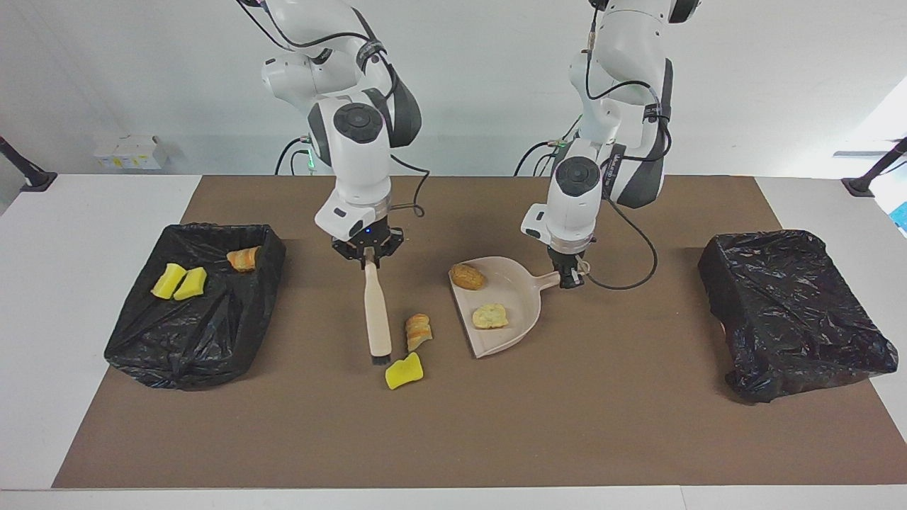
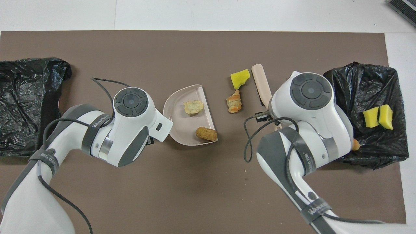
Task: Sweep and dump trash in bin
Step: 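Sweep the yellow sponge and bread toward the dustpan with the right gripper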
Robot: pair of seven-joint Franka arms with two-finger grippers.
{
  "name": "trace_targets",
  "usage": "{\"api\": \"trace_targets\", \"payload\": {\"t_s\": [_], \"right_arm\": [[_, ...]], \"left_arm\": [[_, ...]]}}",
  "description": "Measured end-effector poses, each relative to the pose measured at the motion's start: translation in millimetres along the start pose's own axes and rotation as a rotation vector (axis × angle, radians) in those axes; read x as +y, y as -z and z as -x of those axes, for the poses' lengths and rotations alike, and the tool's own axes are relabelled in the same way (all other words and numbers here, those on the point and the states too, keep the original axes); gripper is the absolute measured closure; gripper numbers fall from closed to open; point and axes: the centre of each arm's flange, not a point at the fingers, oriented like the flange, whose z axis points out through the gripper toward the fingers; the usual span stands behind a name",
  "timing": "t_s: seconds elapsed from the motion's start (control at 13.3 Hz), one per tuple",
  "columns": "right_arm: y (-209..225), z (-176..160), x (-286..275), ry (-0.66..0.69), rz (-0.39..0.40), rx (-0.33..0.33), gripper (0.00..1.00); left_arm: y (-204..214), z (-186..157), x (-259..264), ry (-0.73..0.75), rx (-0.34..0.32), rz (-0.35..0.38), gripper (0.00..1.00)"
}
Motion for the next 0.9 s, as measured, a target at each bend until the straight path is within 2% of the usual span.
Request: {"api": "trace_targets", "payload": {"t_s": [0.22,0.53,0.75,0.9], "right_arm": [[-27,-22,13,0.074,0.032,0.006,0.75],[-58,-52,-9,0.127,0.016,0.024,0.75],[-60,-52,-50,0.158,-0.02,0.026,0.75],[-54,-44,-87,0.14,-0.072,0.016,0.75]], "left_arm": [[2,3,4,0.028,-0.022,0.022,0.68],[5,5,8,0.055,-0.049,0.046,0.68],[5,6,10,0.065,-0.067,0.049,0.68],[6,4,13,0.066,-0.087,0.038,0.68]]}}
